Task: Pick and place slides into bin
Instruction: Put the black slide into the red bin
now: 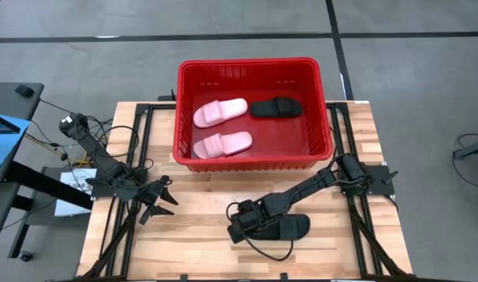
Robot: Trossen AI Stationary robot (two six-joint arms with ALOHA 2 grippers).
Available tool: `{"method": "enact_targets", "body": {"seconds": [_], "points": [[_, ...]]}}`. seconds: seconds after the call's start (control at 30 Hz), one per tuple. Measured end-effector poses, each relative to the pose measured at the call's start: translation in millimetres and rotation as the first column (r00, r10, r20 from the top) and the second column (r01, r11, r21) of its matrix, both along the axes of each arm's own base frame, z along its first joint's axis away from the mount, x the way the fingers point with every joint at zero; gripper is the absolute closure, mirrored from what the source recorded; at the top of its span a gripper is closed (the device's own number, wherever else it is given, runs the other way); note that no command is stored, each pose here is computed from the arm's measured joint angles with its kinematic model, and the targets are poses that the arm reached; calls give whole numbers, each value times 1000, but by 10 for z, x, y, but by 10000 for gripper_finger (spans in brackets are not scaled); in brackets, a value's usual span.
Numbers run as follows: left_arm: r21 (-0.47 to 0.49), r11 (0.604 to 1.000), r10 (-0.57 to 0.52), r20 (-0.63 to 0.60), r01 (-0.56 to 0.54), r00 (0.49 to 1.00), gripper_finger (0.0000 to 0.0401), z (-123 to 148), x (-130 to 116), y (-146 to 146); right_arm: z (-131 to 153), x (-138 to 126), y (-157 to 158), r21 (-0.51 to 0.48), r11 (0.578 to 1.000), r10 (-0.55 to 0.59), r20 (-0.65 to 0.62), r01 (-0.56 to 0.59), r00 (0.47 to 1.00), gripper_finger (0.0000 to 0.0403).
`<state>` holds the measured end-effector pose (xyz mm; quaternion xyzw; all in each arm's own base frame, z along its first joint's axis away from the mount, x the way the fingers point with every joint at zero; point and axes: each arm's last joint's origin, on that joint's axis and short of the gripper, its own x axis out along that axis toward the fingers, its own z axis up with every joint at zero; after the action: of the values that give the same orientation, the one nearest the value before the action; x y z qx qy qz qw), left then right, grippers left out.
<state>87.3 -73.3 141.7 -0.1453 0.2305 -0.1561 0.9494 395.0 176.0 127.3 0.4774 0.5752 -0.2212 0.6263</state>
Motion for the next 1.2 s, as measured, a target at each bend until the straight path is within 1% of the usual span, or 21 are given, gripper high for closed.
{"method": "enact_targets", "body": {"seconds": [0.17, 0.47, 0.53, 0.63, 0.67, 0.8, 0.97, 1.2], "points": [[0, 1000, -1, 0, 1, 1000, 218, 0, 0, 0, -71, -4, 34, 20, 1000, 11, -26, -10, 1000, 205], [0, 1000, 0, 0, 0, 1000, 218, 0, 0, 0, -99, -29, -25, -22, 1000, -6, -70, 4, 998, 281], [0, 1000, 0, 0, 0, 1000, 218, 0, 0, 0, -105, -22, -51, -13, 1000, -13, -81, 12, 997, 308], [0, 1000, 0, 0, 0, 1000, 218, 0, 0, 0, -105, -16, -60, -10, 999, -39, -85, 38, 996, 369], [0, 1000, 0, 0, 0, 1000, 218, 0, 0, 0, -105, -12, -65, -10, 999, -43, -84, 43, 996, 383], [0, 1000, 0, 0, 0, 1000, 218, 0, 0, 0, -107, -2, -79, -6, 998, -63, -85, 63, 994, 397], [0, 1000, 0, 0, 0, 1000, 218, 0, 0, 0, -85, 11, -70, -14, 998, -65, -80, 65, 995, 400], [0, 1000, 0, 0, 0, 1000, 218, 0, 0, 0, 175, 54, -17, -59, 998, -31, -40, 28, 999, 402]]}}
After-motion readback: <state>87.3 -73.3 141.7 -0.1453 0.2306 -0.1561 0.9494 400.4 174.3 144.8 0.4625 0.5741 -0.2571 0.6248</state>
